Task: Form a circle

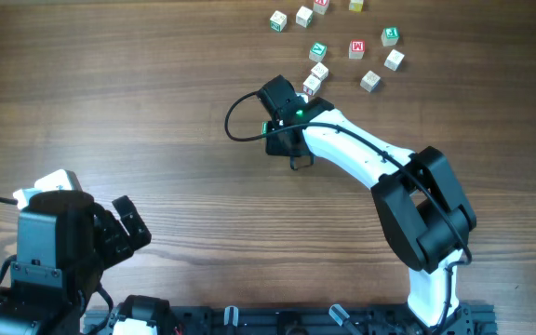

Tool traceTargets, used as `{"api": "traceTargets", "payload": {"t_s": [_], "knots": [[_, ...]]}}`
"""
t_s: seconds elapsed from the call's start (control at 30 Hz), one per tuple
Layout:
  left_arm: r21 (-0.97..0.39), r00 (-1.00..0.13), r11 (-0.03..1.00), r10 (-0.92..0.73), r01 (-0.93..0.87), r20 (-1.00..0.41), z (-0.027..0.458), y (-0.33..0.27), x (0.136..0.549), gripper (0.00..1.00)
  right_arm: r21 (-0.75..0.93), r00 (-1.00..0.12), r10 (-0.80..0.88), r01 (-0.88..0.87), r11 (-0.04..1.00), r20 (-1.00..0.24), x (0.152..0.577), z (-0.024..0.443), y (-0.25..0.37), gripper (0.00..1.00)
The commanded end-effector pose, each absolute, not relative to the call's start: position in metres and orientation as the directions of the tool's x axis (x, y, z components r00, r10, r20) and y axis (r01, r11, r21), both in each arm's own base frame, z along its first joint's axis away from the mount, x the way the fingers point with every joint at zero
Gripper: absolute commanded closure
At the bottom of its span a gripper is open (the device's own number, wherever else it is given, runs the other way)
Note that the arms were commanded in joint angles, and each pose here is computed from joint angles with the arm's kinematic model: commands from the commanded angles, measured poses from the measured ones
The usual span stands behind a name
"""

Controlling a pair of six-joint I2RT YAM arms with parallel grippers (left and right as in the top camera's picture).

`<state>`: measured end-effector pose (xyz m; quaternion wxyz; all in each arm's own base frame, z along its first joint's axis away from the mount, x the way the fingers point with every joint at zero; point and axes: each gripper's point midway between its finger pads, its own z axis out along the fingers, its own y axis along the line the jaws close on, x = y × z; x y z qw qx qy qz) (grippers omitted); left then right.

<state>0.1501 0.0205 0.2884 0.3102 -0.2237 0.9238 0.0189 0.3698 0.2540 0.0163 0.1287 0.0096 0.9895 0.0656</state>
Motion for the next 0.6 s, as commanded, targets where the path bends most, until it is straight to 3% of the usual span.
{"api": "traceTargets", "payload": {"t_s": [0.0,0.57], "knots": [[-0.100,-0.695,0.889,-0.416,-0.447,-0.587,0.2882,0.0241,0.1502,0.00,0.115,-0.974,0.014,-0.013,0.993,-0.226,0.3645,0.0014,0.2524,0.95],[-0.100,-0.695,0.889,-0.415,-0.447,-0.587,0.2882,0.0241,0.1502,0.00,0.129,-0.976,-0.001,-0.030,0.991,-0.216,0.3624,-0.0077,0.2553,0.95]]}}
